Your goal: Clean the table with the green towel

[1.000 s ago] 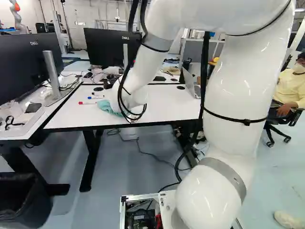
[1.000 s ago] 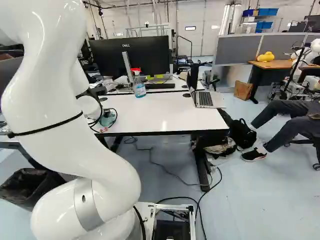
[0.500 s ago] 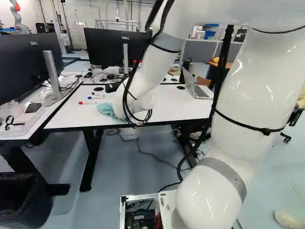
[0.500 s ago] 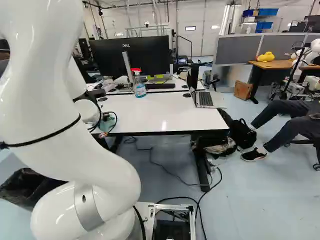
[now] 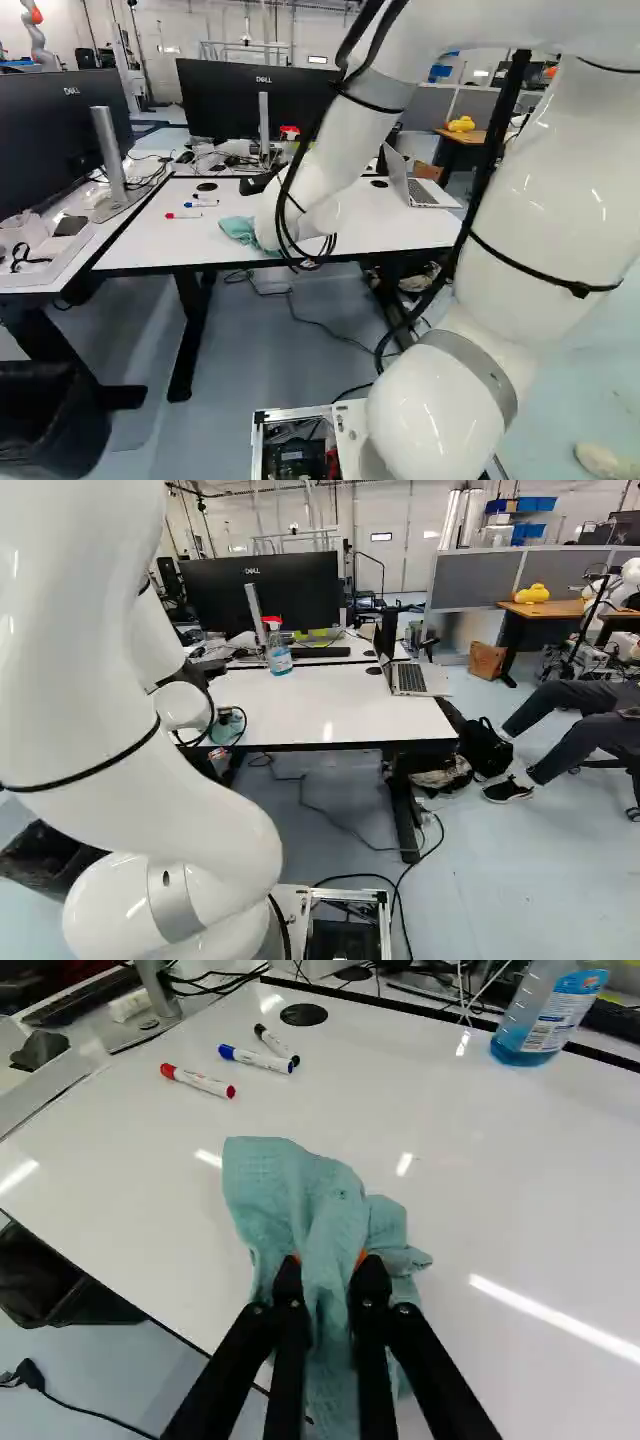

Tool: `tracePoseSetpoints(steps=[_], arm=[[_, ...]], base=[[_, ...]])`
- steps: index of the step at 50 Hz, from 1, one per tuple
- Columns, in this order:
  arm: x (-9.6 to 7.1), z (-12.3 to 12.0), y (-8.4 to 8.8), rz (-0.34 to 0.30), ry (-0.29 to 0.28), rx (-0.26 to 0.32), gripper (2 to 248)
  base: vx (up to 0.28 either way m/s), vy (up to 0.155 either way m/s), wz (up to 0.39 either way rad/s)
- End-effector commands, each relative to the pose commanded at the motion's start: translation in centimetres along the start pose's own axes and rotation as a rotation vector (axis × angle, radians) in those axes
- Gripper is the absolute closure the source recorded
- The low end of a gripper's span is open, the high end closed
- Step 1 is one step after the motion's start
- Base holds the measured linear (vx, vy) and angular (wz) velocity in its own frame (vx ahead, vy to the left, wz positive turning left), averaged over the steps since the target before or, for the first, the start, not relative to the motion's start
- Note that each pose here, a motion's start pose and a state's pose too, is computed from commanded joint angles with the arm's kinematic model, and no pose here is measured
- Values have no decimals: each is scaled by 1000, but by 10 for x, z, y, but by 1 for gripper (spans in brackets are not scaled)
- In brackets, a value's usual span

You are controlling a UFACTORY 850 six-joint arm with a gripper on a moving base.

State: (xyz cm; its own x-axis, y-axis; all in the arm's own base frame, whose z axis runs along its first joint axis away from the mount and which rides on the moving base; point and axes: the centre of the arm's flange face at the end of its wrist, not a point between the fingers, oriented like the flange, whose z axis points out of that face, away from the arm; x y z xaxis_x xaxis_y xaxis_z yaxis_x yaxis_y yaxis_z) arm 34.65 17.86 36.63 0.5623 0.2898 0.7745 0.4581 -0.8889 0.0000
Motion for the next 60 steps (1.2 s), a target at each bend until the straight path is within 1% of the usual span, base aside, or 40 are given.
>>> tracePoseSetpoints(steps=[6,12,23,30,42,60], arm=[[-2,-2,9,14,0,-17,199],[1,1,16,27,0,-33,199],[12,15,25,38,3,-47,199],[21,26,27,40,6,-49,199],[33,42,19,27,11,-33,199],[42,52,-6,-8,15,10,199]], base=[[0,0,0],[0,0,0],[0,0,0],[0,0,0],[0,0,0],[0,0,0]])
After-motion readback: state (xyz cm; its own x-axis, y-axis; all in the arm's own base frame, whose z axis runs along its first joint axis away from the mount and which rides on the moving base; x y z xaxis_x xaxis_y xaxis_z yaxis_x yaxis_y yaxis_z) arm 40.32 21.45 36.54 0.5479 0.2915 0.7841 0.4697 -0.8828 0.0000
